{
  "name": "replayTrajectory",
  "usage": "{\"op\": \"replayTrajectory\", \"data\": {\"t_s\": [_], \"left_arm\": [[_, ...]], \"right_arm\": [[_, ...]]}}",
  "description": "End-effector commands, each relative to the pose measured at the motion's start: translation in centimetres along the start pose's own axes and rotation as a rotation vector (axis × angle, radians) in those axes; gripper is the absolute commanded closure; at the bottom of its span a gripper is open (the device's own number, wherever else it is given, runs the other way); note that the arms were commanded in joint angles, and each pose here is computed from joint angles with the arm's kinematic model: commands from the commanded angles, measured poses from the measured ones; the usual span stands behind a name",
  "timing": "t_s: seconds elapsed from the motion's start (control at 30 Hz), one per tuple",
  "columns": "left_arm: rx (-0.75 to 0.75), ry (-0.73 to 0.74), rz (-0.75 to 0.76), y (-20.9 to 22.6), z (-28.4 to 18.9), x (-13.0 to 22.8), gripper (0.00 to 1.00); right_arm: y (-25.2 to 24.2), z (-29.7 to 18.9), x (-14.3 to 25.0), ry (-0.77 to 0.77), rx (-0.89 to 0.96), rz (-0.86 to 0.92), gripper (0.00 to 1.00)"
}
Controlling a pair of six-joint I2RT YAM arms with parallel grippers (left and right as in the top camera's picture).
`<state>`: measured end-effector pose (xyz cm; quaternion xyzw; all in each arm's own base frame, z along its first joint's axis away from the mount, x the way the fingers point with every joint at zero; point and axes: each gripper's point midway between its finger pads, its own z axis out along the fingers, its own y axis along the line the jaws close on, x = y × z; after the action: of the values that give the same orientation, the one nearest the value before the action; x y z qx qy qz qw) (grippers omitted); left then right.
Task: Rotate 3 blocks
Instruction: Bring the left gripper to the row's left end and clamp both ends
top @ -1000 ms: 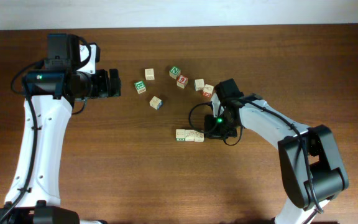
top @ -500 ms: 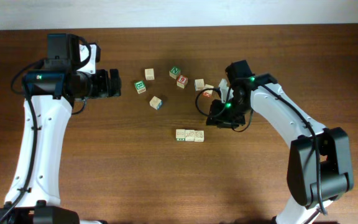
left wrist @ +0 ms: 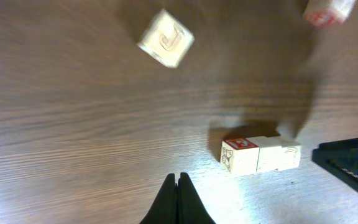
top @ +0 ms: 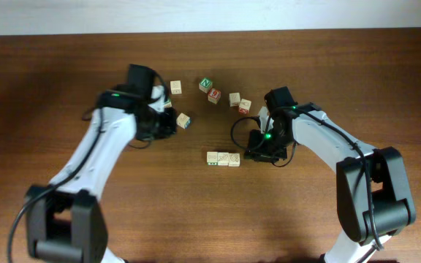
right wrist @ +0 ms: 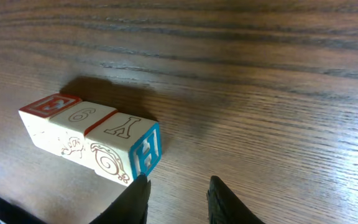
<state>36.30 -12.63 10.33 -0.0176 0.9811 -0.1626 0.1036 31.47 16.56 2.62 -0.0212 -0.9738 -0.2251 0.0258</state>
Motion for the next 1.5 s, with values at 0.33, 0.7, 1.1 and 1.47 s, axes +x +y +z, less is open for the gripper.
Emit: {"op": "replayTrajectory", "data": {"t_s": [0.33,0.7,1.1,1.47], "left_arm": [[0.085,0.302,-0.092,-4.1,10.9,6.1,1.0],[0.166,0.348,-0.01,-5.2,10.4,7.0,1.0],[0.22,0.372,0.015,-5.9,10.1,7.5,1.0],[0.217,0.372,0.015,-5.9,10.1,7.5,1.0]], "right_arm": [[0.0,-0.1,0.0,-0.013,0.016,-0.015,0.69],[0.0,-0.1,0.0,-0.013,0.016,-0.015,0.69],[-0.6,0.7,0.6,0.002,0.022,0.035,0.73],[0.2,2.1,0.9,0.012,-0.075,0.044,0.96]]}}
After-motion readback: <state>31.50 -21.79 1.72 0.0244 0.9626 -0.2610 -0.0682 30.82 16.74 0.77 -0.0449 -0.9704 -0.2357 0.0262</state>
